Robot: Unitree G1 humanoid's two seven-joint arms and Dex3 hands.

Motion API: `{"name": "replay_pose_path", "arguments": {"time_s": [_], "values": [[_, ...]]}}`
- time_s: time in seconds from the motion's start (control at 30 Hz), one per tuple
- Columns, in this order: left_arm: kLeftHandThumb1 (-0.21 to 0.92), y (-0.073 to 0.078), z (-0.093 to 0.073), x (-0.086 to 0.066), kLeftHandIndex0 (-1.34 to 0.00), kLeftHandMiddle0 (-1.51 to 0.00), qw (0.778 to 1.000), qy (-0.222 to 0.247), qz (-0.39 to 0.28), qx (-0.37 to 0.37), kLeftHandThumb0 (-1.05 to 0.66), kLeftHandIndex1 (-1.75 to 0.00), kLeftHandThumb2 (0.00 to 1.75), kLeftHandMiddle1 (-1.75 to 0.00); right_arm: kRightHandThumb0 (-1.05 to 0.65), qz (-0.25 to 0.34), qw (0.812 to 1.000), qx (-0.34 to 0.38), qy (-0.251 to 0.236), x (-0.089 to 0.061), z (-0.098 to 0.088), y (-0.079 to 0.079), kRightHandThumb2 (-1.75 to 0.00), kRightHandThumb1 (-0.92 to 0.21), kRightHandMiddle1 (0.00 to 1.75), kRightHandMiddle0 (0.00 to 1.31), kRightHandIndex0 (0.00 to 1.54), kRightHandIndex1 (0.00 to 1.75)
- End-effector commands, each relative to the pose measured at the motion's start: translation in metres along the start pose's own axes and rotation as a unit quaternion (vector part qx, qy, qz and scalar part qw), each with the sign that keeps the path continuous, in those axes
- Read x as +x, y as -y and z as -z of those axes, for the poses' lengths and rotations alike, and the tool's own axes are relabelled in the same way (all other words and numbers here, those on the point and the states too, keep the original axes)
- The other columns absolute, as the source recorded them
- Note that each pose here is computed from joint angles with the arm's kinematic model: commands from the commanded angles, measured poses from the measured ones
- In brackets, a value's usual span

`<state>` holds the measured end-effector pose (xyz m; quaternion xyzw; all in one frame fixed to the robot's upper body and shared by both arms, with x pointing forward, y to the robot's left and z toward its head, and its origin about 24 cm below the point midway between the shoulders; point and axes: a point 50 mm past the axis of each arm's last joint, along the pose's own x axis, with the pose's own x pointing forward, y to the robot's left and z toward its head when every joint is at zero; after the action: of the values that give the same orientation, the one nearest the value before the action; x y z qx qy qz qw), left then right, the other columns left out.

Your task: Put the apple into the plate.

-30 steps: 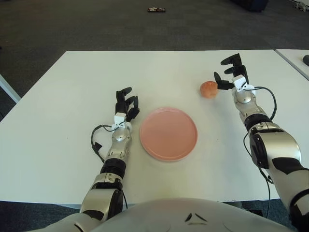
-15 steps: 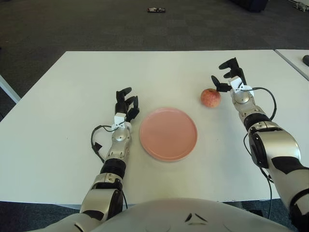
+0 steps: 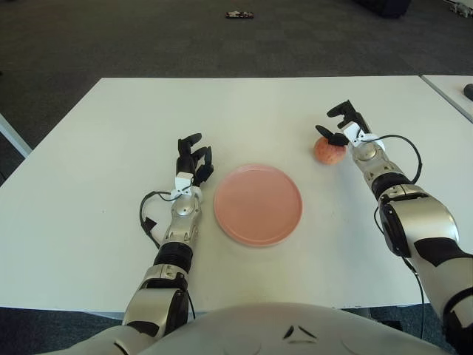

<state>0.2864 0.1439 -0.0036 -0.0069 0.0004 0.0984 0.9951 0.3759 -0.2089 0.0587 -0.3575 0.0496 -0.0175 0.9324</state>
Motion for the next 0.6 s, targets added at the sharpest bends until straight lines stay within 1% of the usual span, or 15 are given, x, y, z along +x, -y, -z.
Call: {"name": "replay_pose_path", "arguments": {"time_s": [0.0, 0.07, 0.37, 0.57], "values": [[0.92, -0.0070, 0.0207, -0.0118, -0.06, -0.30, 0.999, -0.052, -0.010, 0.009, -0.77, -1.22, 0.52, -0.80, -0.90, -0.005, 1.000, 0.006, -0.026, -0.0029, 0.0086, -0.0047, -0.42, -0.92, 0.85, 0.00, 0.00, 0.87], [0.92, -0.0074, 0.0206, -0.0119, -0.06, -0.30, 0.999, -0.052, -0.011, 0.009, -0.77, -1.22, 0.52, -0.80, -0.90, -0.003, 1.000, 0.010, -0.026, -0.0022, 0.0074, -0.0042, -0.40, -0.92, 0.82, 0.00, 0.00, 0.84], [0.92, -0.0086, 0.0205, -0.0128, -0.07, -0.31, 0.999, -0.050, -0.016, 0.009, -0.76, -1.22, 0.52, -0.80, -0.90, 0.001, 0.999, 0.011, -0.031, -0.0018, 0.0074, -0.0040, -0.46, -0.92, 0.84, 0.00, 0.00, 0.85], [0.92, -0.0089, 0.0209, -0.0124, -0.07, -0.32, 0.998, -0.053, -0.017, 0.008, -0.76, -1.22, 0.52, -0.80, -0.87, -0.003, 0.999, 0.023, -0.039, -0.0026, 0.0105, -0.0034, -0.44, -0.92, 0.84, 0.00, 0.00, 0.83]]}}
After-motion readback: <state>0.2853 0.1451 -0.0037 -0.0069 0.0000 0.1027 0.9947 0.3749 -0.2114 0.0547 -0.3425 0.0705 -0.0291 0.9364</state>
